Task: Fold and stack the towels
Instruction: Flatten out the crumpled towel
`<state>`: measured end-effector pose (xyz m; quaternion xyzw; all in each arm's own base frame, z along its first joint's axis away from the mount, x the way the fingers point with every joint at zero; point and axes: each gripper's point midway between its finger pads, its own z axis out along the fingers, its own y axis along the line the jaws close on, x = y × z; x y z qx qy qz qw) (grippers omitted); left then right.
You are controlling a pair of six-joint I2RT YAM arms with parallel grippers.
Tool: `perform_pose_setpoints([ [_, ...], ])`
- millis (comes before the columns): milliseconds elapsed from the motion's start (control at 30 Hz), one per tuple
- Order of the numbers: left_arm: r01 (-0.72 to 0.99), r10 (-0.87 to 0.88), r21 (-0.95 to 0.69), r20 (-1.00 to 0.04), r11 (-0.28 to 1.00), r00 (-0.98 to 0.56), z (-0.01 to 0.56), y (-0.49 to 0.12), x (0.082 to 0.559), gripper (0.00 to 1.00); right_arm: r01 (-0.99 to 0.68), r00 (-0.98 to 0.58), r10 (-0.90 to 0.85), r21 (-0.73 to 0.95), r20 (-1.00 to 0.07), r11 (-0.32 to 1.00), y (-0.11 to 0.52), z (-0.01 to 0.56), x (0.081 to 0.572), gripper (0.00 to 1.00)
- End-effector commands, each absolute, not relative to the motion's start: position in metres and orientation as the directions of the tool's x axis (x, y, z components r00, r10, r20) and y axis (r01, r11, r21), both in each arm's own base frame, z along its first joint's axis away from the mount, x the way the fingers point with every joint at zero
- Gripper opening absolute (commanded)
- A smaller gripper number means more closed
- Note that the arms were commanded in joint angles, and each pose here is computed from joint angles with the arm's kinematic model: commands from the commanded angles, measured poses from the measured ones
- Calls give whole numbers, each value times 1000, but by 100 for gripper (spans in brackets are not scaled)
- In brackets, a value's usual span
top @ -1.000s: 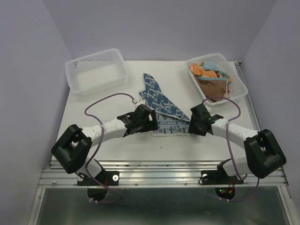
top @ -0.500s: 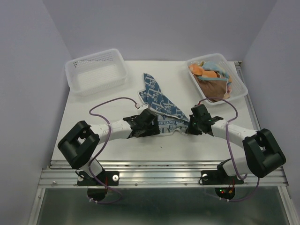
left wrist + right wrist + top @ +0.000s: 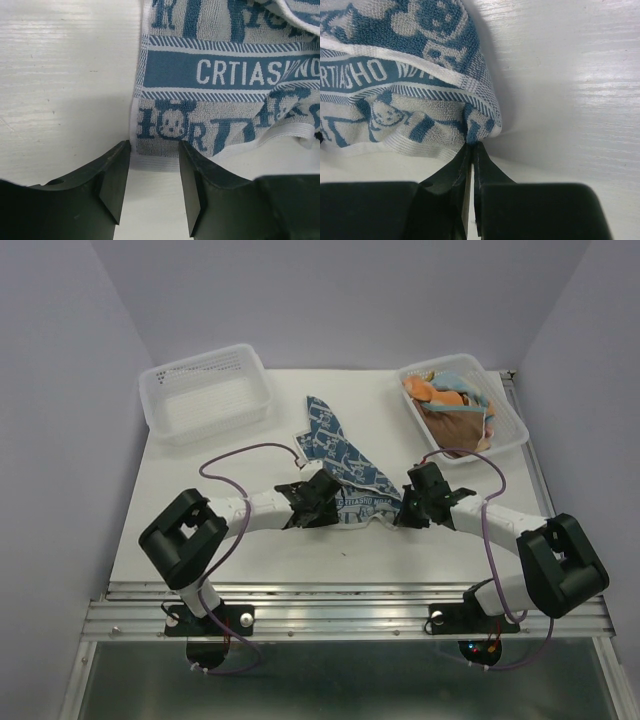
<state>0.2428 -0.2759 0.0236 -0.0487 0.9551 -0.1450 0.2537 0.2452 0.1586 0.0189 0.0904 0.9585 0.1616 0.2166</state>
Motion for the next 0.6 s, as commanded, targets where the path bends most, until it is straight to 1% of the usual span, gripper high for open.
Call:
perform_pose_setpoints([
  [0,-29,-93,-152,-431,988,-898,0,-258,221,55,111,-915,216,300,-342,947,148,6,227,7],
  [233,-75,-67,2,-405,997,-912,-19,-237,202,53,113,-910,211,278,-356,954,144,10,228,8],
  [267,-81,-66,20,-397,997,-915,-20,-234,198,50,109,-909,209,280,-361,954,144,11,228,8],
  [467,-111,-87,46,-363,993,-928,-33,-223,185,50,105,-904,212,287,-372,952,143,14,227,9],
  [567,-109,-84,54,-345,993,-935,-39,-220,178,47,102,-904,210,290,-372,952,143,15,226,9],
])
